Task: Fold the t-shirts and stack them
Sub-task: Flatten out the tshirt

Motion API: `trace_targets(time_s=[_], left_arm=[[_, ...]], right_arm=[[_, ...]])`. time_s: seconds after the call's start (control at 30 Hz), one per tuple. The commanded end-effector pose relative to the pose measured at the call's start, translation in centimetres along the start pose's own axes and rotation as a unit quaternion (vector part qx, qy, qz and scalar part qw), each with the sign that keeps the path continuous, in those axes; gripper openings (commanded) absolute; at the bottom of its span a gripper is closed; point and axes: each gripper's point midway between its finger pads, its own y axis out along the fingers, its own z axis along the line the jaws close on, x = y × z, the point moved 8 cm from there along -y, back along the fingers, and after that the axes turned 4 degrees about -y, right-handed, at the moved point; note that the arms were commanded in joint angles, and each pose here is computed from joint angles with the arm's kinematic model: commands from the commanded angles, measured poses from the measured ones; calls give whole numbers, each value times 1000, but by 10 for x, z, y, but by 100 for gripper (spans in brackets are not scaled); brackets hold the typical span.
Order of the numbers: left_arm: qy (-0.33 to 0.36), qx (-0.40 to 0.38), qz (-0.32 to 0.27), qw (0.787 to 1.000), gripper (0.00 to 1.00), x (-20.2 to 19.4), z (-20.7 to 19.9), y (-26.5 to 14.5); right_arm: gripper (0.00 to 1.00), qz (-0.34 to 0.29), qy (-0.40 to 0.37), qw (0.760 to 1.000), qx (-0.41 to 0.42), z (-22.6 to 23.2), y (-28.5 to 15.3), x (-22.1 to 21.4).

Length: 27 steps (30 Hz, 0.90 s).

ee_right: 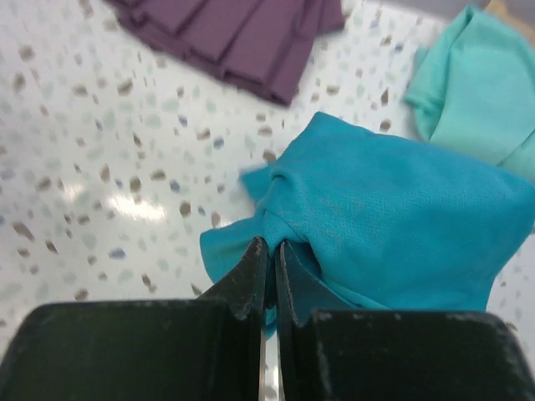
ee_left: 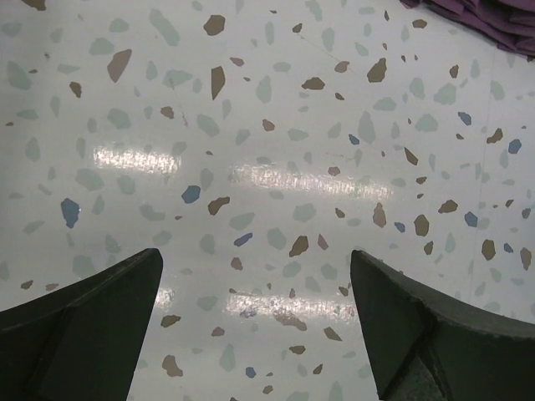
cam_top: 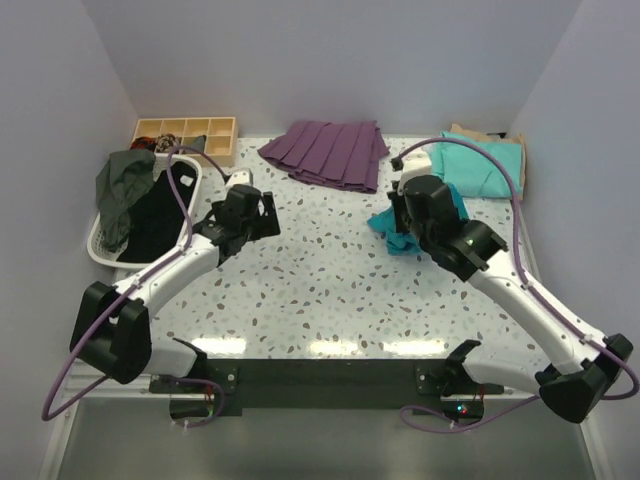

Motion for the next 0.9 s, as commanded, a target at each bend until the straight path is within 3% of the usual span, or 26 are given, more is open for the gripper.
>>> trace_targets(time_s=[0.0, 0.17, 0.27, 0.37, 0.47, 0.63, 0.7, 0.87], left_arm=[[-2, -52, -2, 999, 98, 10, -19, 7], [-4, -48, -4, 999, 98, 12, -20, 7], [-5, -41, -12, 999, 98, 15, -17, 3], [-5, -33, -18, 999, 98, 17, -15, -1], [-5, -34, -23, 999, 98, 21, -15, -4], [-3, -32, -21, 999, 98, 19, -14, -4], [-2, -37, -23, 999, 98, 18, -13, -4], [15, -81, -16, 996, 89, 6, -19, -7]], right_arm=[[0, 37, -15, 998, 43, 10, 0, -17], [0, -11, -4, 985, 171, 25, -25, 23], [0, -78, 17, 978, 193, 17, -53, 50], [0, -105, 31, 976, 189, 11, -66, 60], [0, -60, 20, 985, 162, 14, -48, 50], [5, 47, -24, 997, 54, 20, 14, -11], [0, 89, -47, 994, 35, 27, 41, -35], [0, 107, -57, 993, 12, 31, 69, -46]])
